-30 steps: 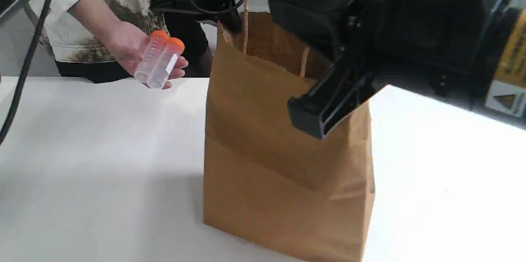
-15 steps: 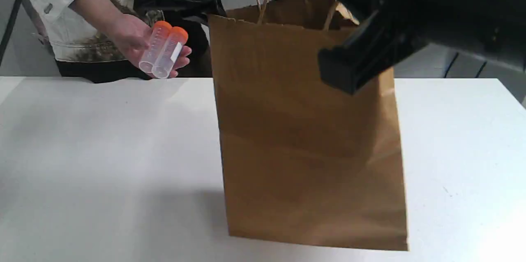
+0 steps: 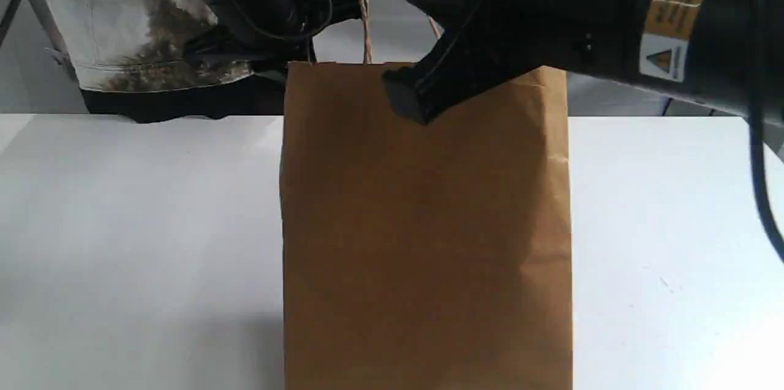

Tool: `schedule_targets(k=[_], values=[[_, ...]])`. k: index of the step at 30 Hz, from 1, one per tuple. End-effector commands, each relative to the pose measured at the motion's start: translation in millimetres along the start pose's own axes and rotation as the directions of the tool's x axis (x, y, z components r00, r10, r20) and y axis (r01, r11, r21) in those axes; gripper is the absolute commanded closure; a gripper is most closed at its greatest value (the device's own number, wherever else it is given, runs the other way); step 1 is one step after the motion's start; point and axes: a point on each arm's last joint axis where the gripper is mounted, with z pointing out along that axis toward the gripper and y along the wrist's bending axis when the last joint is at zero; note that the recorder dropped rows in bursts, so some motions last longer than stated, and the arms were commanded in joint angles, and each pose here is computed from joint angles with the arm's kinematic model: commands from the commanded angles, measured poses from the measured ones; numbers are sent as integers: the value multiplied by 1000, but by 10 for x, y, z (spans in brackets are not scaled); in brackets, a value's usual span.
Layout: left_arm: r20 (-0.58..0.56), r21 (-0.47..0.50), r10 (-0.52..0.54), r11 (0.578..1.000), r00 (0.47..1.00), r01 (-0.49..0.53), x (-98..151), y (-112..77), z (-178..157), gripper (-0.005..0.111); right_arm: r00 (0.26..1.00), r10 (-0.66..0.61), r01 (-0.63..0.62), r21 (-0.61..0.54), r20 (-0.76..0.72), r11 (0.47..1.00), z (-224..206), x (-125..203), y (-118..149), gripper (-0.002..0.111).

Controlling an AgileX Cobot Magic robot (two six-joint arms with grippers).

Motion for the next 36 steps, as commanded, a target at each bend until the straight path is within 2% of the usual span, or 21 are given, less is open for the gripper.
schedule_targets(k=[1, 4, 36], values=[[-21, 25, -52, 998, 998, 52, -11, 114, -11, 107, 999, -28, 28, -4, 19, 1000, 10, -24, -5, 108], [-18, 23, -60, 998, 998, 60, -35, 171, -25, 107, 999, -44, 44, -4, 19, 999, 10, -25, -5, 108], [3, 0, 26, 1000, 1000, -26, -46, 172, -72, 107, 998, -66, 66, -3, 18, 998, 10, -24, -5, 108]])
